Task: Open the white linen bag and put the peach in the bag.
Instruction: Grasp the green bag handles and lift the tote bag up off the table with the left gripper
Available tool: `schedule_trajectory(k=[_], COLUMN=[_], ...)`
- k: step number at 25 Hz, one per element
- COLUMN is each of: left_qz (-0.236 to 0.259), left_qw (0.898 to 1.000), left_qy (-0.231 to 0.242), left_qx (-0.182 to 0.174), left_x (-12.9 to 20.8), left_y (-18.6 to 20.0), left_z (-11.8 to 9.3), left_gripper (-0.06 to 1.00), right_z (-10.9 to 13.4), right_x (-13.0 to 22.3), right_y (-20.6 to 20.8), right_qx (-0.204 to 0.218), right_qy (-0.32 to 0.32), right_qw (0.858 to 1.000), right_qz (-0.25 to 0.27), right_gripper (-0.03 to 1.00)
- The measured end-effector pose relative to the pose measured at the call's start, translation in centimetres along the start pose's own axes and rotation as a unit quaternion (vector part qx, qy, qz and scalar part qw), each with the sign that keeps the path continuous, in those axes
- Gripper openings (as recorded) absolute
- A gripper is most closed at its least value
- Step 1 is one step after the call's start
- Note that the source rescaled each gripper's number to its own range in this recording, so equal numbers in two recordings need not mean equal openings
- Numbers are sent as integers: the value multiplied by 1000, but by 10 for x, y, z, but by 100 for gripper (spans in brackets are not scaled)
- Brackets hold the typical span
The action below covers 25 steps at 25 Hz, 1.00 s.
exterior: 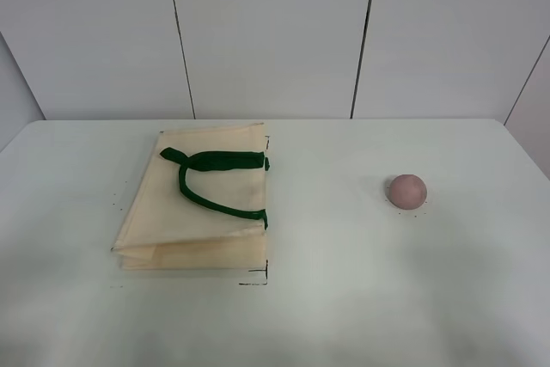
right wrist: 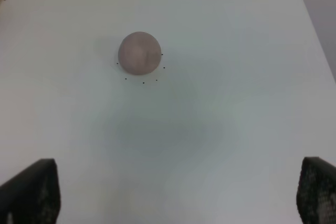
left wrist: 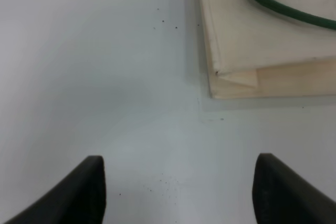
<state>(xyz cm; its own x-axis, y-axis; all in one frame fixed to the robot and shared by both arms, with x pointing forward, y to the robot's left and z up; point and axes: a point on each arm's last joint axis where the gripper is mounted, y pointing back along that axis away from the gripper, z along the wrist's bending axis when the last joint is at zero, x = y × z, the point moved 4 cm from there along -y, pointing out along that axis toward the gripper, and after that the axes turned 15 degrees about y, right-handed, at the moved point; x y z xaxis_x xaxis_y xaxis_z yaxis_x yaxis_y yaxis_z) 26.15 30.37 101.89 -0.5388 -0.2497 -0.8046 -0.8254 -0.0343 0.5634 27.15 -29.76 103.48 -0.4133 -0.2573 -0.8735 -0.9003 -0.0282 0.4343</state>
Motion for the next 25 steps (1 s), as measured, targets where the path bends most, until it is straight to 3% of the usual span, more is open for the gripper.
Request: schedule_trajectory(k=[14, 21, 25], left_qz=[-7, 73, 162], left_qw=[1000, 997, 986], left_qy=[0, -2, -3], left_qx=[1, -19, -41], left_x=[-10, -67, -103], left_y=[6, -7, -47], left_z=[-2, -16, -25], left_gripper=[91, 94, 98], right_z=[0, 0, 0], right_x=[0, 0, 0], right_y=[0, 0, 0], right_qx=[0, 0, 0], right_qy=[0, 0, 0], right_qw=[1000, 1000, 1000], right_qz=[0, 0, 0], right_gripper=[100, 100, 100])
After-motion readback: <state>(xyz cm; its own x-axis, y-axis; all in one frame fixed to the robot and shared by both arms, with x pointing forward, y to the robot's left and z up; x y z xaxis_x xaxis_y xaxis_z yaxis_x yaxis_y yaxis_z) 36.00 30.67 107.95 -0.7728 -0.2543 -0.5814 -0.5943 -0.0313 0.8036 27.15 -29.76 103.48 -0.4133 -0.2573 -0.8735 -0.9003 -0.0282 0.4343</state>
